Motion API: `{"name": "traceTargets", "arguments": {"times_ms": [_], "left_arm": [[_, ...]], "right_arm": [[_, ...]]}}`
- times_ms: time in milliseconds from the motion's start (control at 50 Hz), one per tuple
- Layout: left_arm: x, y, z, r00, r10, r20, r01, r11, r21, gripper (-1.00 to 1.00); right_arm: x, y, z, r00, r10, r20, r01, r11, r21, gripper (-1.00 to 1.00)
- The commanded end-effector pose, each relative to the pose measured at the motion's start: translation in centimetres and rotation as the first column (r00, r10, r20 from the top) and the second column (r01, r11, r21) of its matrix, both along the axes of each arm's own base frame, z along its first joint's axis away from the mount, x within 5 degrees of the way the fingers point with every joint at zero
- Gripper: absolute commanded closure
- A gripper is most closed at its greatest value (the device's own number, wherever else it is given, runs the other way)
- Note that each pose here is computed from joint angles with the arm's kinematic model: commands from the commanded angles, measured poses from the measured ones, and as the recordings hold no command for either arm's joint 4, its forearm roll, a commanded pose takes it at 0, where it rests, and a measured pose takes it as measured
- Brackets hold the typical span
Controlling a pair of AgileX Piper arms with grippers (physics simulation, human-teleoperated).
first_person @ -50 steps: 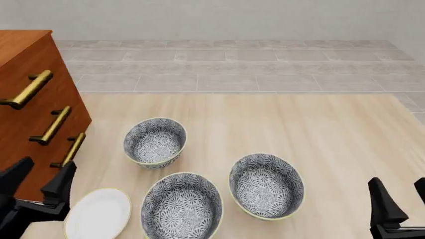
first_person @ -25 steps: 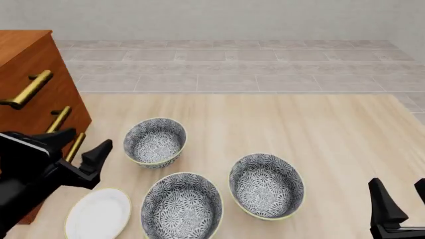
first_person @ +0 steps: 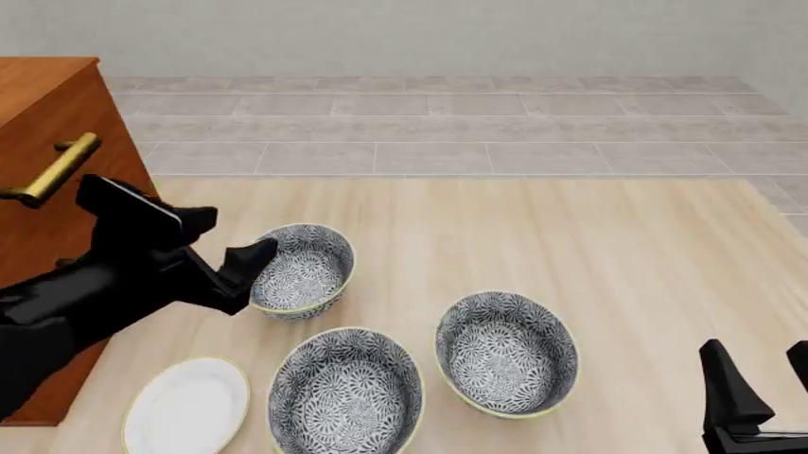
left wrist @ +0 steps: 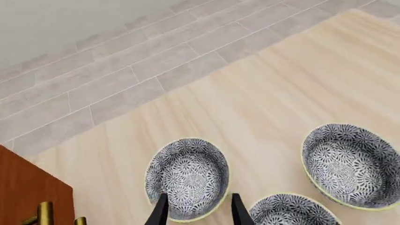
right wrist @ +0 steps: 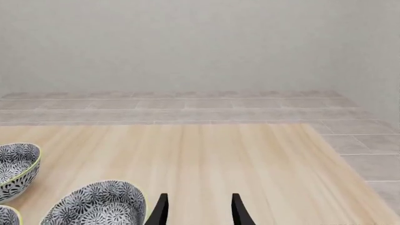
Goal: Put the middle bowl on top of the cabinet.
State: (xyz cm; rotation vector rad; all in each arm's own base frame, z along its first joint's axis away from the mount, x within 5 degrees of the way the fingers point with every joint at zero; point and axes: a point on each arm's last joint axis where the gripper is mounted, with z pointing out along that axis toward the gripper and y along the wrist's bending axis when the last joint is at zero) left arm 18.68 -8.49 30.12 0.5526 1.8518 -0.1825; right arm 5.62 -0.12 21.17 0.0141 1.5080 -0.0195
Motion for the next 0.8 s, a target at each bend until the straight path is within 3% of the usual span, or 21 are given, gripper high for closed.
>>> {"name": "traceTargets", "arguments": {"times_ms": [20, 340, 500, 660, 740, 800], "left_arm": [[1.0, -2.4, 1.9, 0.996, -0.081, -0.043, 0.082, 0.996, 0.024, -1.00], [3.7, -6.4, 2.5, 0.977, -0.150, -0.149, 0.160, 0.985, 0.062, -1.00], [4.4, -6.9, 2.8, 0.974, -0.181, -0.134, 0.198, 0.972, 0.129, -1.00], [5.8, -9.2, 1.2, 0.952, -0.221, -0.210, 0.260, 0.948, 0.185, -1.00], [6.2, -9.8, 1.4, 0.949, -0.215, -0.228, 0.256, 0.952, 0.166, -1.00], [5.9, -10.7, 1.3, 0.942, -0.241, -0.235, 0.284, 0.943, 0.172, -1.00]], "right_arm": [[0.0, 0.0, -0.1, 1.000, 0.000, -0.006, 0.000, 1.000, 0.006, -1.00], [0.0, 0.0, -0.1, 1.000, -0.008, -0.007, 0.008, 1.000, 0.004, -1.00], [0.0, 0.0, -0.2, 1.000, -0.006, -0.011, 0.006, 1.000, 0.007, -1.00], [0.0, 0.0, -0.1, 1.000, -0.004, -0.010, 0.004, 1.000, 0.011, -1.00], [0.0, 0.0, -0.2, 1.000, -0.006, -0.012, 0.006, 1.000, 0.012, -1.00], [0.0, 0.0, -0.2, 1.000, -0.005, -0.012, 0.005, 1.000, 0.014, -1.00]]}}
